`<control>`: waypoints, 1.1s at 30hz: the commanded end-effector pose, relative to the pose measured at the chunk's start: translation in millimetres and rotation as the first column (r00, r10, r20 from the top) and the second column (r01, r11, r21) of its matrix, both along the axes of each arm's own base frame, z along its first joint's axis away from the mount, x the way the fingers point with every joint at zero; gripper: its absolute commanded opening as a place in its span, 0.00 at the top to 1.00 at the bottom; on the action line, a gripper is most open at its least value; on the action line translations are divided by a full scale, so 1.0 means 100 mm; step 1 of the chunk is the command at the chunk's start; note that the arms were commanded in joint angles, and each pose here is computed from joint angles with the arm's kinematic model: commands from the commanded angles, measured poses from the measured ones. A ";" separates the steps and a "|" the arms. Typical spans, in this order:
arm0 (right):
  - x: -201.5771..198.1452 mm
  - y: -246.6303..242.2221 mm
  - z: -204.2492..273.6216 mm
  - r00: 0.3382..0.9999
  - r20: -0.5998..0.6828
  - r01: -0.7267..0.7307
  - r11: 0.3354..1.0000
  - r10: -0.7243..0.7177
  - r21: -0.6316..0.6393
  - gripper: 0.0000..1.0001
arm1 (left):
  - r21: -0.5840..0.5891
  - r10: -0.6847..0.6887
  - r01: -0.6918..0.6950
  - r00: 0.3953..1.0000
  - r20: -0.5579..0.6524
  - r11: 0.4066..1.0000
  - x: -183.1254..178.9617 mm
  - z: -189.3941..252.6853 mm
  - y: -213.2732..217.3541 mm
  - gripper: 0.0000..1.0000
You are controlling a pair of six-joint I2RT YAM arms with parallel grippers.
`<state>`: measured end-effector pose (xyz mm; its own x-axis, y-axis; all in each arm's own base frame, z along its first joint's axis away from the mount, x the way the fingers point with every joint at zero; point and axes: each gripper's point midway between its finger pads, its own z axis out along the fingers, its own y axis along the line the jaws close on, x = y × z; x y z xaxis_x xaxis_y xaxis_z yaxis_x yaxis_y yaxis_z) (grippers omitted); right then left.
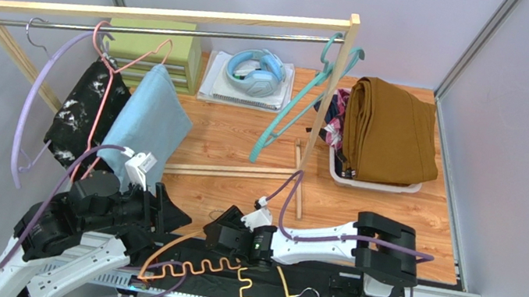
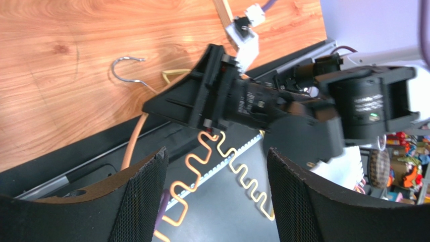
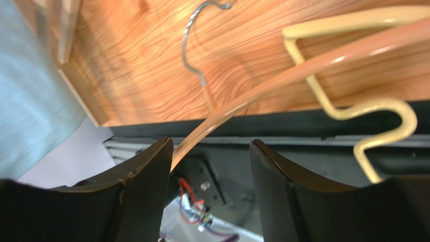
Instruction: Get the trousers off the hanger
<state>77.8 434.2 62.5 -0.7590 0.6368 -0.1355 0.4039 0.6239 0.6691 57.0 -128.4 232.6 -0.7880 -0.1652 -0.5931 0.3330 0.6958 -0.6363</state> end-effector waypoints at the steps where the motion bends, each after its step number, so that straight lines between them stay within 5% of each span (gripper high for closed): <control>1: 0.15 0.21 0.05 0.996 0.025 0.085 0.993 -0.088 0.079 0.42 | -0.051 -0.052 0.053 0.999 0.015 0.997 -0.14 0.09 0.00 0.23; 7: 0.23 0.32 0.08 0.993 0.047 0.097 0.985 -0.104 0.144 0.58 | -0.064 -0.067 0.068 0.998 0.016 0.996 -0.19 0.12 0.01 0.23; 14: 0.28 0.21 0.43 0.992 0.066 0.091 0.975 -0.107 0.203 0.98 | -0.100 -0.095 0.097 0.995 0.027 0.990 -0.26 0.26 -0.01 0.23; 23: 0.25 -0.19 1.11 0.979 0.172 0.053 0.954 -0.108 0.297 1.00 | -0.208 -0.217 0.232 0.972 0.093 0.950 -0.51 0.63 -0.07 0.11; 33: 0.27 -0.53 1.61 0.952 0.272 0.017 0.916 -0.137 0.401 1.00 | 0.016 -0.356 0.356 0.934 0.025 0.934 -0.42 0.12 -0.16 0.09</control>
